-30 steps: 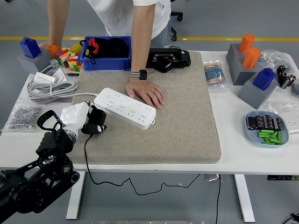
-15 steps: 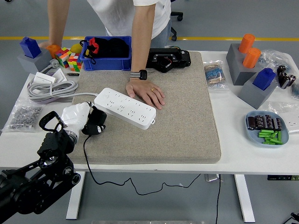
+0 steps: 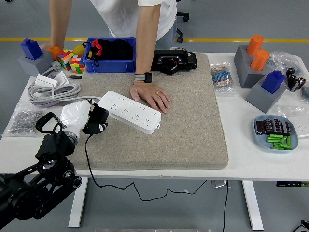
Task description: Press the white button,pick up the black plug,place it near the board,insert it into the board
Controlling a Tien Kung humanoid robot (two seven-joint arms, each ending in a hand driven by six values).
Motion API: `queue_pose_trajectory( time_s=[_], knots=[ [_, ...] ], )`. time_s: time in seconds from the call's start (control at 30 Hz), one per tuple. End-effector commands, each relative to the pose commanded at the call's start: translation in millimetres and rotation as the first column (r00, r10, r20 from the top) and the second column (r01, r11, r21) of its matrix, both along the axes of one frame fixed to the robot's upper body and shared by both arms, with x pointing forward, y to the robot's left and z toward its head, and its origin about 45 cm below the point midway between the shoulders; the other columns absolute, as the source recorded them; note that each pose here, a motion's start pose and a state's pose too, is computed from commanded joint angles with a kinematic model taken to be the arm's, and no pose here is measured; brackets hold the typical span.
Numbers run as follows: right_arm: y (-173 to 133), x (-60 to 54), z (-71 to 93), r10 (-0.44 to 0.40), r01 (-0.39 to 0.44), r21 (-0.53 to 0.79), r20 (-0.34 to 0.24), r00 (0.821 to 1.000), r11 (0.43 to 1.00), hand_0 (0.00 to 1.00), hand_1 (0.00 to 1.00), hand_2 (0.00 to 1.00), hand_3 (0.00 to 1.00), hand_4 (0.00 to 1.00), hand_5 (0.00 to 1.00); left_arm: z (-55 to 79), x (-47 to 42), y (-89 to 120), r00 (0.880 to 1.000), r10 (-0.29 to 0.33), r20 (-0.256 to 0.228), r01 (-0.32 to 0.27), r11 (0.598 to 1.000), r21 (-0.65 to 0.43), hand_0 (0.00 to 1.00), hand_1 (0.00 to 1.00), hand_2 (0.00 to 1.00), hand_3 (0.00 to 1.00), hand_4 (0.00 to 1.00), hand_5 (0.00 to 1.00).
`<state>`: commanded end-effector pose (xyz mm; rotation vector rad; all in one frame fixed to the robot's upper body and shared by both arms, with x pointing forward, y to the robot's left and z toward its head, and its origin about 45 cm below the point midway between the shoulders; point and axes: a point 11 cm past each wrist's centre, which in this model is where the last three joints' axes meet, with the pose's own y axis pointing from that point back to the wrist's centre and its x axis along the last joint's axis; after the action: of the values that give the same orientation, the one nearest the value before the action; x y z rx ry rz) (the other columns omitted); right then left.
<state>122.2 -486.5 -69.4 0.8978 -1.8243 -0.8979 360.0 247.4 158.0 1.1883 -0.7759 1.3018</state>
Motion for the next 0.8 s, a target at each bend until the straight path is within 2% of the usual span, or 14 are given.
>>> queue_pose_trajectory(
  time_s=[0.27,0.47,0.8],
  knots=[
    [0,1.6,0.4,-0.004,0.004,0.002,0.005,1.000,1.000,0.623,0.595,0.586,0.576,0.646,0.389,12.0,5.8,-8,0.999,-0.024,0.029,0.025,0.999,-0.022,0.199,0.214,0.229,0.555,0.571,0.002],
    [-1,1.7,0.8,-0.006,0.006,0.001,0.005,1.000,1.000,0.623,0.594,0.585,0.577,0.644,0.384,18.8,13.9,-19,0.997,-0.056,0.047,0.057,0.998,-0.015,0.203,0.216,0.234,0.554,0.582,0.002],
    [-1,2.5,1.3,-0.001,0.001,-0.001,0.004,1.000,1.000,0.622,0.593,0.582,0.578,0.637,0.367,13.0,25.2,-29,0.996,-0.085,0.016,0.084,0.996,0.021,0.204,0.219,0.237,0.553,0.591,0.002]
  ],
)
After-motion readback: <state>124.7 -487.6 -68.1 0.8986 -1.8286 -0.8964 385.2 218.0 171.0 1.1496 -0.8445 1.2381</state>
